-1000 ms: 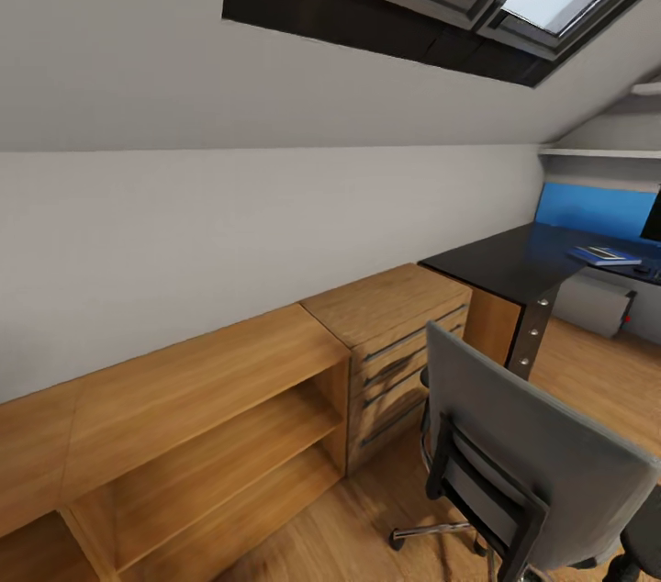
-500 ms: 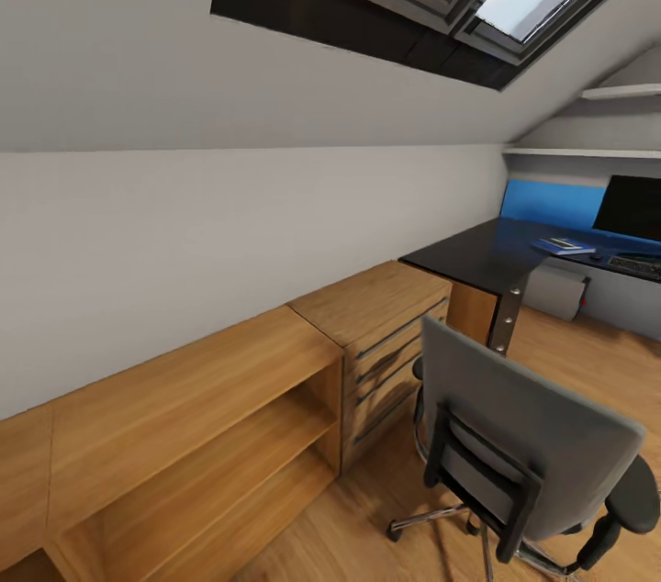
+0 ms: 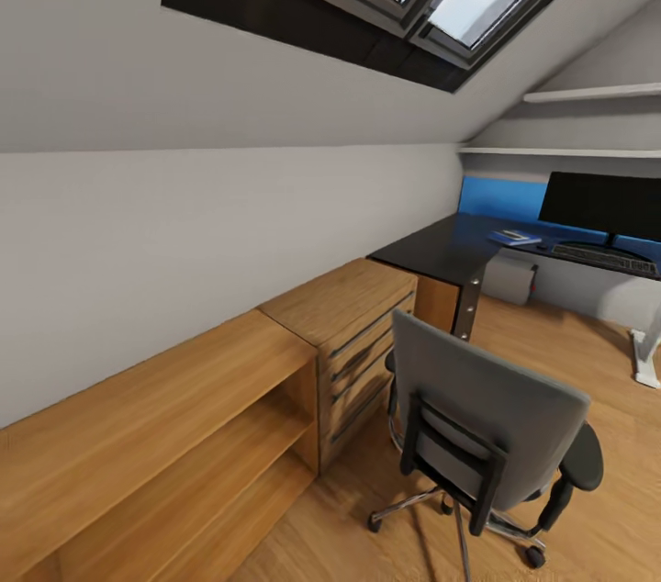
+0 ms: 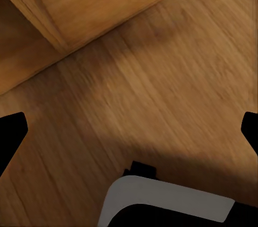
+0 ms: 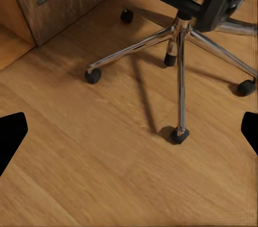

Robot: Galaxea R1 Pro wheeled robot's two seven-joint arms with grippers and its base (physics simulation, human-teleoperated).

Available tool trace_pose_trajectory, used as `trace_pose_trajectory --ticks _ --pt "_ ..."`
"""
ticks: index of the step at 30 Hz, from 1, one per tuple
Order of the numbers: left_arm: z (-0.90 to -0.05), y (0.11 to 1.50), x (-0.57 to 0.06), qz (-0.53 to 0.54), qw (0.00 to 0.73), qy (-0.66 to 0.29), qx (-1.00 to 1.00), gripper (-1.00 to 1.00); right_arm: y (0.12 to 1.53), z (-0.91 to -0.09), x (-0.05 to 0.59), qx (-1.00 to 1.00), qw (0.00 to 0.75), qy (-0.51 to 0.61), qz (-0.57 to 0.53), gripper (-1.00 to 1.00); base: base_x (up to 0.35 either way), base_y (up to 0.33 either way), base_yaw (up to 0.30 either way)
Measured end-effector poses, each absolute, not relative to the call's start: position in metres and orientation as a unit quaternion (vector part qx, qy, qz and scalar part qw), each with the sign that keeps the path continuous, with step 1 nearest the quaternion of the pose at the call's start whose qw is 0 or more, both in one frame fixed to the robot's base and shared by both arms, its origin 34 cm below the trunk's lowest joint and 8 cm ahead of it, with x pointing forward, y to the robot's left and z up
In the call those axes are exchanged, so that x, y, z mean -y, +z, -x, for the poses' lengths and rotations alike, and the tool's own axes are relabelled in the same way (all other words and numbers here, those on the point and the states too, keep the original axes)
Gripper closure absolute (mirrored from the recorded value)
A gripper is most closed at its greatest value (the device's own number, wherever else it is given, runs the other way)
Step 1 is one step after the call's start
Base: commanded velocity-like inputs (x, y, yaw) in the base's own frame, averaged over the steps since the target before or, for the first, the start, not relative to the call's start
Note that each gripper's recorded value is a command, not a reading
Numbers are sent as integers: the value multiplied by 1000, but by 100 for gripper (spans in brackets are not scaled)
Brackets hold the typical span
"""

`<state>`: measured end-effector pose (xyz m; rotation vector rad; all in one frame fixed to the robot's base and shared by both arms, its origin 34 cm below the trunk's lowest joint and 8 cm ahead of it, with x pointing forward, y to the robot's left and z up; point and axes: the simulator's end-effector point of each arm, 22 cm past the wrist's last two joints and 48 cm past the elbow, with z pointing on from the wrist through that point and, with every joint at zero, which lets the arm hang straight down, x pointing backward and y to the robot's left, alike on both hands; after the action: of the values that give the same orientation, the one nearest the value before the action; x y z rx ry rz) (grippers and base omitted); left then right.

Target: In the bedroom, organize the workspace by keeping the computer under the desk, ensuring the monitor is on the desk, placing the keyboard on the desk next to the monitor, placing the mouse on the desk next to the keyboard, moving the folder from the swivel chair onto the desk next to the mouse, stacking the notebook on top of the folder with the pen on top of the notebook, and positioning the swivel chair next to the desk.

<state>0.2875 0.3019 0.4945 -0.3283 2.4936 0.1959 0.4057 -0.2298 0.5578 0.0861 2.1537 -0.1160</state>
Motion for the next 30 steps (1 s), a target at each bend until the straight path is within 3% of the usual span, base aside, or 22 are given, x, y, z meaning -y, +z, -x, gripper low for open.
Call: trace_pose_trajectory --ticks 18,30 --pt "-287 494 -303 124 304 75 -942 -100 558 -406 229 -880 472 -47 -34 -100 2 0 -276" --pt "-286 494 -304 124 302 75 -942 -100 558 -406 229 -880 472 -47 -34 -100 151 0 -292"
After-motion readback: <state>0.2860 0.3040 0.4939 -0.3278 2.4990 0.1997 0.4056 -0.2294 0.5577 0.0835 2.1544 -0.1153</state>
